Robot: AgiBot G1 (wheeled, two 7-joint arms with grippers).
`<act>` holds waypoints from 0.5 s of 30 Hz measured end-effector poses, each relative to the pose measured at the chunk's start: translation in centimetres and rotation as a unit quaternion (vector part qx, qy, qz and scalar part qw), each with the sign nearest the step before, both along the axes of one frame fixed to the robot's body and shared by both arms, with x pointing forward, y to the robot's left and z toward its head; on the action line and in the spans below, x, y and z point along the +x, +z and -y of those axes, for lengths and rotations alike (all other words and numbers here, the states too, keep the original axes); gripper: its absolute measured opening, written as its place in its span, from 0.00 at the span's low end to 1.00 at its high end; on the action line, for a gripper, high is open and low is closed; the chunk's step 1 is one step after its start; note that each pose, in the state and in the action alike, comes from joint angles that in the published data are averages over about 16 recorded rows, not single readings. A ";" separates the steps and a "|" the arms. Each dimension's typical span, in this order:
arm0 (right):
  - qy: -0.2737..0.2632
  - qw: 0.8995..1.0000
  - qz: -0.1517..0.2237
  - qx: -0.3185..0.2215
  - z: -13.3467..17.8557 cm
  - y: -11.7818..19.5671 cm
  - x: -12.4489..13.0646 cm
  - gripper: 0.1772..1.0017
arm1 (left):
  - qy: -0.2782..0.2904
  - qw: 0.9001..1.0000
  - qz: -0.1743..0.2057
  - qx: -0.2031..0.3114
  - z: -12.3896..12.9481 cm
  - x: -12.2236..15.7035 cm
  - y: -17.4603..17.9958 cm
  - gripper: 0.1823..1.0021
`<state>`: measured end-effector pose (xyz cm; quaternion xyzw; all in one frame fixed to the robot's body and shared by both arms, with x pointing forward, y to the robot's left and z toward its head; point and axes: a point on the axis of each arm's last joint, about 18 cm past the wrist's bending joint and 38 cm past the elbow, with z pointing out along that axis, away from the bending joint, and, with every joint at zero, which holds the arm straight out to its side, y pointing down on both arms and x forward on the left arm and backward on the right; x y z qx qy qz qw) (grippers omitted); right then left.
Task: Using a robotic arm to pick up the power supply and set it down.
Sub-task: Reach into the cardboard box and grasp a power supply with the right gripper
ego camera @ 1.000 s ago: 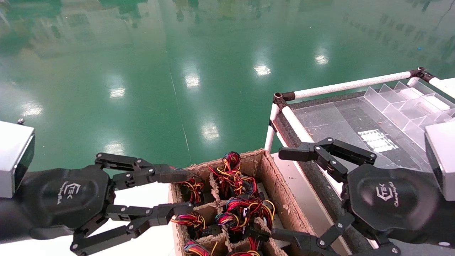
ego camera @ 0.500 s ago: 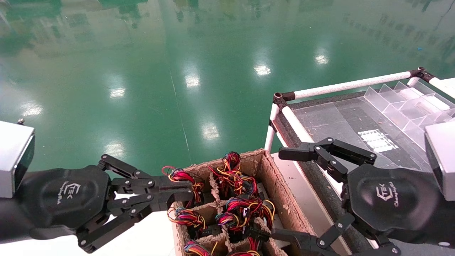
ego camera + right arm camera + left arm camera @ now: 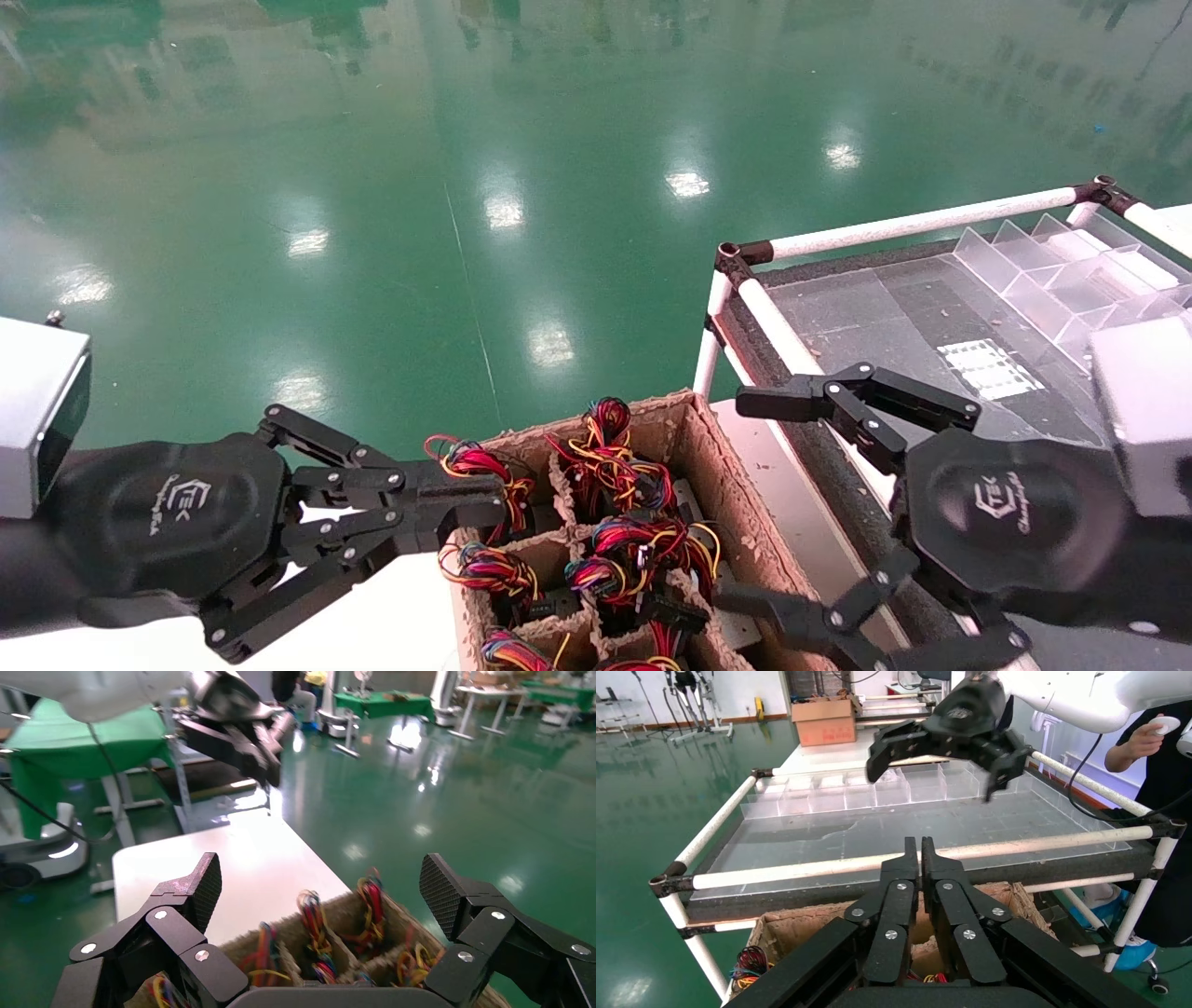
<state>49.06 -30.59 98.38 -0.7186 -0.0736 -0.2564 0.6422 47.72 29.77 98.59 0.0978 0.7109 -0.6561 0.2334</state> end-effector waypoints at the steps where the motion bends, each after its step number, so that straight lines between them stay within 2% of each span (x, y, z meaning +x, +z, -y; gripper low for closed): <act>1: -0.006 1.000 -0.003 -0.005 0.0 -0.2 0.3 1.00 | 0.000 1.000 0.000 0.000 0.0 0.0 0.0 0.03; 8: -0.051 0.997 -0.034 -0.054 -0.6 -2.2 3.5 1.00 | 0.000 1.000 0.000 0.000 0.0 0.0 0.0 0.09; 15: -0.075 0.989 -0.074 -0.105 -2.4 -3.6 7.1 1.00 | 0.000 1.000 0.000 0.000 0.0 0.0 0.0 0.21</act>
